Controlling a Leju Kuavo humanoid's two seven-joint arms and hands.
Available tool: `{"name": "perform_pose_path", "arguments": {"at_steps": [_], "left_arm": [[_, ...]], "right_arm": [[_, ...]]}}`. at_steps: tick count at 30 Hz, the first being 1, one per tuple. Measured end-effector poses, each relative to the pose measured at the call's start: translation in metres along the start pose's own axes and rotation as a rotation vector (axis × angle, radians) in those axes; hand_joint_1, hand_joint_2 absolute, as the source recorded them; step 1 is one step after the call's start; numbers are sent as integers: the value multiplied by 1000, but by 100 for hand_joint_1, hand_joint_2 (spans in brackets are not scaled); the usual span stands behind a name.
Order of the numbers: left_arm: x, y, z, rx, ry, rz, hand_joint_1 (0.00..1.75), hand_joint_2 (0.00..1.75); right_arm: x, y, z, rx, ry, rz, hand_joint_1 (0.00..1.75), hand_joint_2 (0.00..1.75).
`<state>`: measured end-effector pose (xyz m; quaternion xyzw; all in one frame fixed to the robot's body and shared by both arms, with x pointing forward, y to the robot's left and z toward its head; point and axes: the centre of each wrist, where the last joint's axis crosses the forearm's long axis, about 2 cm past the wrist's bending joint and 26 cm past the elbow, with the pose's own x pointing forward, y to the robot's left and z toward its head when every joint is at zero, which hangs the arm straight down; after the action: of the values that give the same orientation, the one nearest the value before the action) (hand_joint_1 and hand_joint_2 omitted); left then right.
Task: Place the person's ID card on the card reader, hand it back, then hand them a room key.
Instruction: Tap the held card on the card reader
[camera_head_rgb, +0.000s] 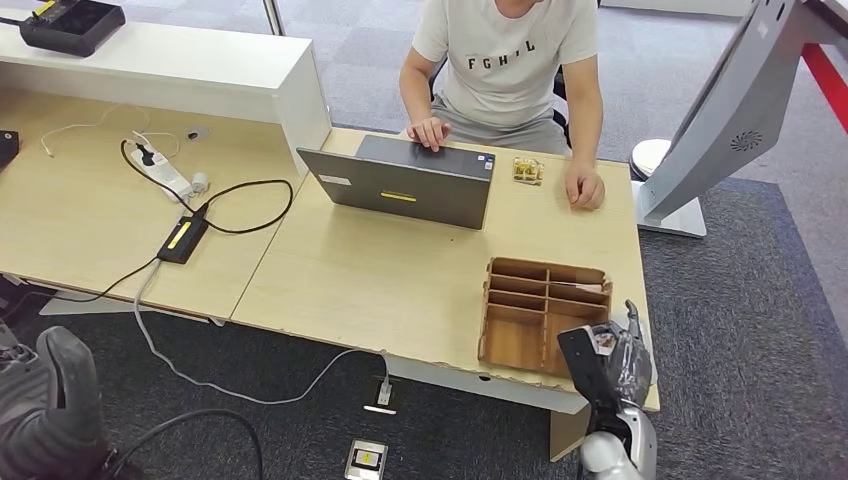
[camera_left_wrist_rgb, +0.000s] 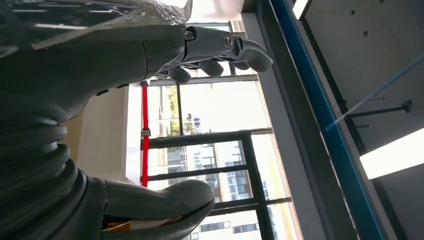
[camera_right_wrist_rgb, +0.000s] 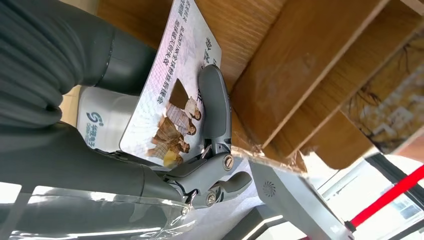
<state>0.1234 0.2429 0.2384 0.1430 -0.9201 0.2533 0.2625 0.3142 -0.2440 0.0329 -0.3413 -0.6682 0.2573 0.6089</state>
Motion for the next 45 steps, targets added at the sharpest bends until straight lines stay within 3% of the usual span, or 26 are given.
{"name": "perform_pose_path", "arguments": {"at_steps": [9,16,19,28,38,45], "left_arm": [[3,0,0,-1,-2,9,14,175],[4,-1,0,-7,-10,6,14,175],[5,-1,0,-14,-20,-5,14,175],[6,-5,0,-2,-33,-27,14,175],[6,-6,1,23,-16,-12,14,175],[6,-6,1,35,-2,3,14,175]], "right_arm": [[29,-20,-16,-121,2,-290,175,175],[62,-36,-24,-35,-61,-762,175,175],[72,-43,-28,-48,-112,-818,175,175],[79,-60,-45,-269,-195,-567,175,175],[50,-77,-55,-330,-297,-86,175,175],[28,-93,-54,-390,-270,124,175,175]]}}
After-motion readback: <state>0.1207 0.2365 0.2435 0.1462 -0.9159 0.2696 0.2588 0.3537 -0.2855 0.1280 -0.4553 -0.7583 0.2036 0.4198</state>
